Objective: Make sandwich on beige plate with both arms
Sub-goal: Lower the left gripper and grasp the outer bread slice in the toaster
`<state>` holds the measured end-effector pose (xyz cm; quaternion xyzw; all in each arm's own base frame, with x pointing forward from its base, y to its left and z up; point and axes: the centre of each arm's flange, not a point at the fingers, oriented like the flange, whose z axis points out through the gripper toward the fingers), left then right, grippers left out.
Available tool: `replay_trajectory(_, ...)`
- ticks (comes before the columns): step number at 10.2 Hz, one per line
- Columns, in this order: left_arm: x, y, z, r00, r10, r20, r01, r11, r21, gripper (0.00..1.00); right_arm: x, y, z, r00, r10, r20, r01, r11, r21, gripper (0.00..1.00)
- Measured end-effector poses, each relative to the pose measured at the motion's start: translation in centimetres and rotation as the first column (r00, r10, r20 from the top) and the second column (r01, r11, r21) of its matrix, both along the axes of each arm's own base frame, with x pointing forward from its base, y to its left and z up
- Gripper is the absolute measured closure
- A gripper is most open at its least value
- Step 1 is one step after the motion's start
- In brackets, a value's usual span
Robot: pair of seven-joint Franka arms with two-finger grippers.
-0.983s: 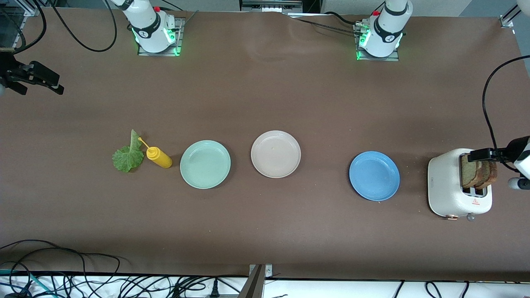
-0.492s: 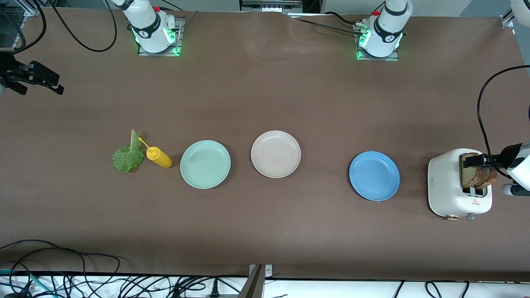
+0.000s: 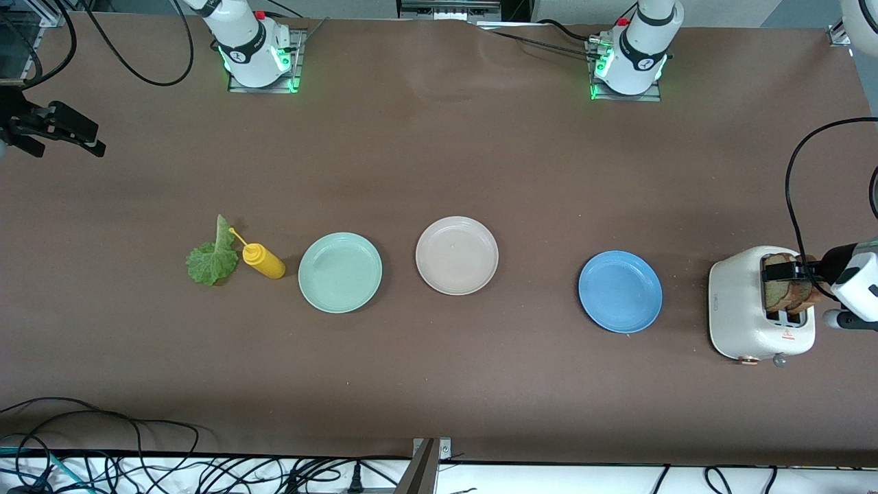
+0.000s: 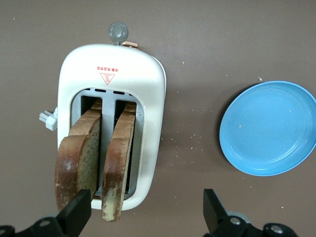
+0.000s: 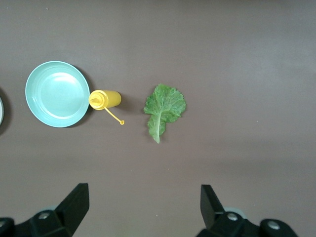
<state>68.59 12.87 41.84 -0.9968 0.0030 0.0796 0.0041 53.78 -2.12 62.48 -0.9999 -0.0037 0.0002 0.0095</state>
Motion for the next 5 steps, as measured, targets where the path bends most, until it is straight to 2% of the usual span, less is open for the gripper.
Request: replay_trajectory(5, 0.45, 0.22, -1.18, 1.0, 0.001, 0.008, -0.001, 1.0, 0.001, 0.0, 0.0, -0.03, 0.0, 1.0, -0.001, 0.0, 0.001, 1.0, 0.0, 0.0)
